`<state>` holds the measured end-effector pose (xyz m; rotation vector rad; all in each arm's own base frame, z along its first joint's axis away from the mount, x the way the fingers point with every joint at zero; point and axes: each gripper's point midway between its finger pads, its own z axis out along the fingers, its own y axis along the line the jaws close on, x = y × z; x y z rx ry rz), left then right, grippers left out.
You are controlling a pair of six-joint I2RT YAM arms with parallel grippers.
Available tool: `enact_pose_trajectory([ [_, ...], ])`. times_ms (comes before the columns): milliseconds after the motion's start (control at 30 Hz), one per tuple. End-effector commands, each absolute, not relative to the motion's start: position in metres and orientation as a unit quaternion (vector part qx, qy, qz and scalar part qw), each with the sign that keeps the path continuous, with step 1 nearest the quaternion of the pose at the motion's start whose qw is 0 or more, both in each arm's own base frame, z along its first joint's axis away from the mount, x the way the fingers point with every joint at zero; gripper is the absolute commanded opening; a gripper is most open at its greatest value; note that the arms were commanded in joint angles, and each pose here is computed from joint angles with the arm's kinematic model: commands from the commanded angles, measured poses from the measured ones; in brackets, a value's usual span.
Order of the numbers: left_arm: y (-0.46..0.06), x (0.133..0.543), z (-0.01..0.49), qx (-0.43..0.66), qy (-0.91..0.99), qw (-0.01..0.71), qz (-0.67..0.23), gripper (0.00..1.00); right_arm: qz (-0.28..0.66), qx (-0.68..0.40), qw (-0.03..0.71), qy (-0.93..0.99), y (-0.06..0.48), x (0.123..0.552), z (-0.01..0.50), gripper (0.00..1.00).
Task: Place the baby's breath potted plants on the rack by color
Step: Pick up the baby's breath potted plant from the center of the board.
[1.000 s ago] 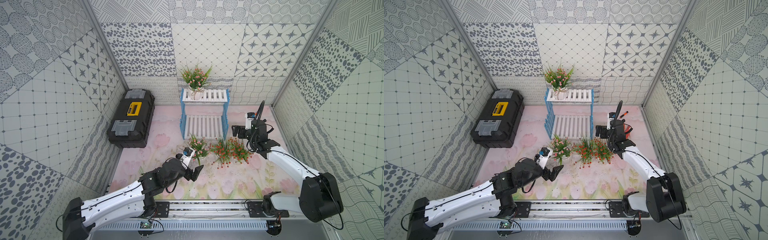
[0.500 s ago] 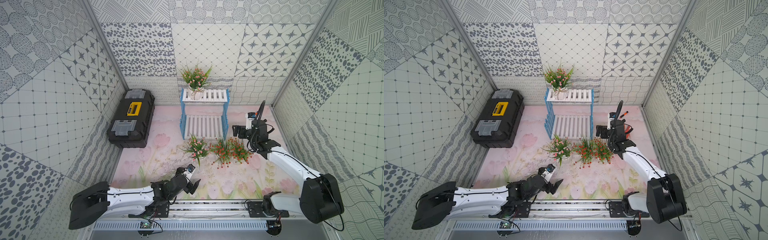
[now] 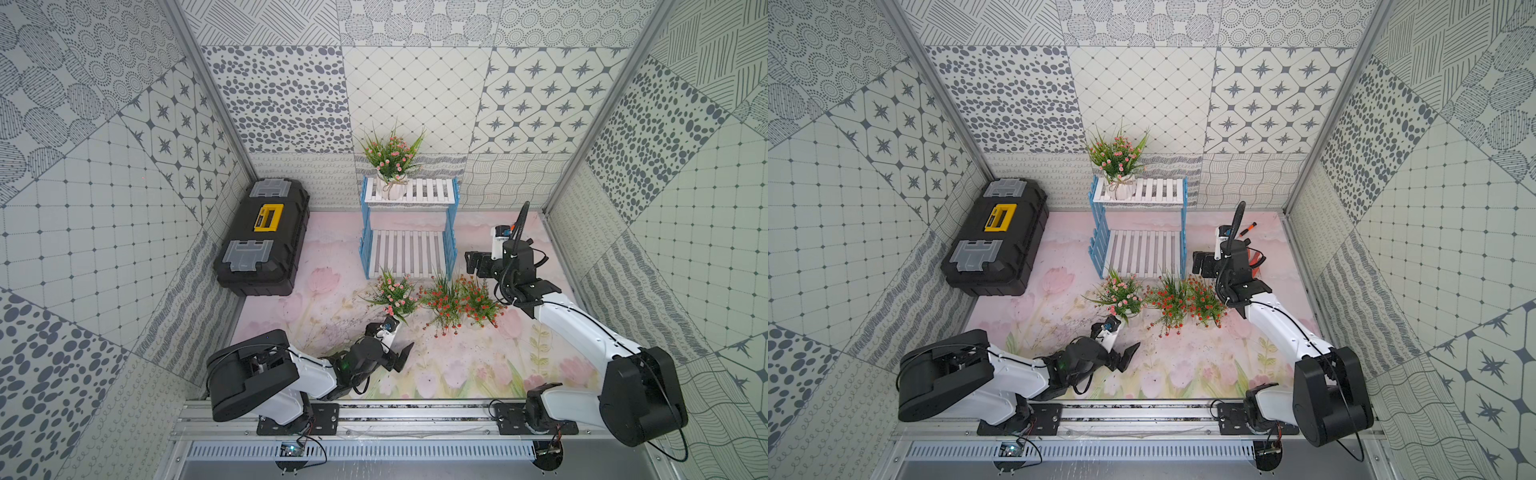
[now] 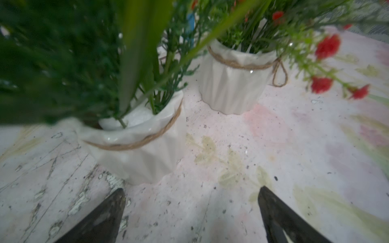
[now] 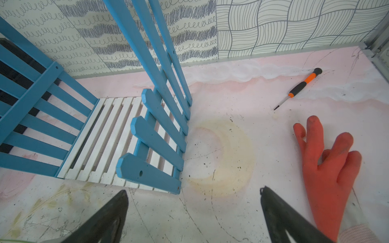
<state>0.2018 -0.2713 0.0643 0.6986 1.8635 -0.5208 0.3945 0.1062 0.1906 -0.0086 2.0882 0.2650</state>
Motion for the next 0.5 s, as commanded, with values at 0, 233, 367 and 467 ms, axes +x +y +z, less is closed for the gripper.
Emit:
enact_pose_trajectory([
  [0,-0.288,0.215,0.121,0.273,0.709,0.599,-0.254,0.98,0.102,-0.01,0.509,0.854,0.107,0.399,0.202,0.98],
  [233,-0.289,0.229,0.117,0.266,0.707,0.596,-0.274,0.98,0.107,-0.01,0.502,0.858,0.11,0.401,0.197,0.98],
  [367,-0.301,0.232,0.119,0.28,0.687,0.61,-0.277,0.98,0.108,-0.014,0.499,0.86,0.113,0.403,0.195,0.98],
  [467,-0.306,0.234,0.123,0.278,0.683,0.613,-0.285,0.98,0.103,-0.017,0.496,0.862,0.114,0.403,0.193,0.98],
])
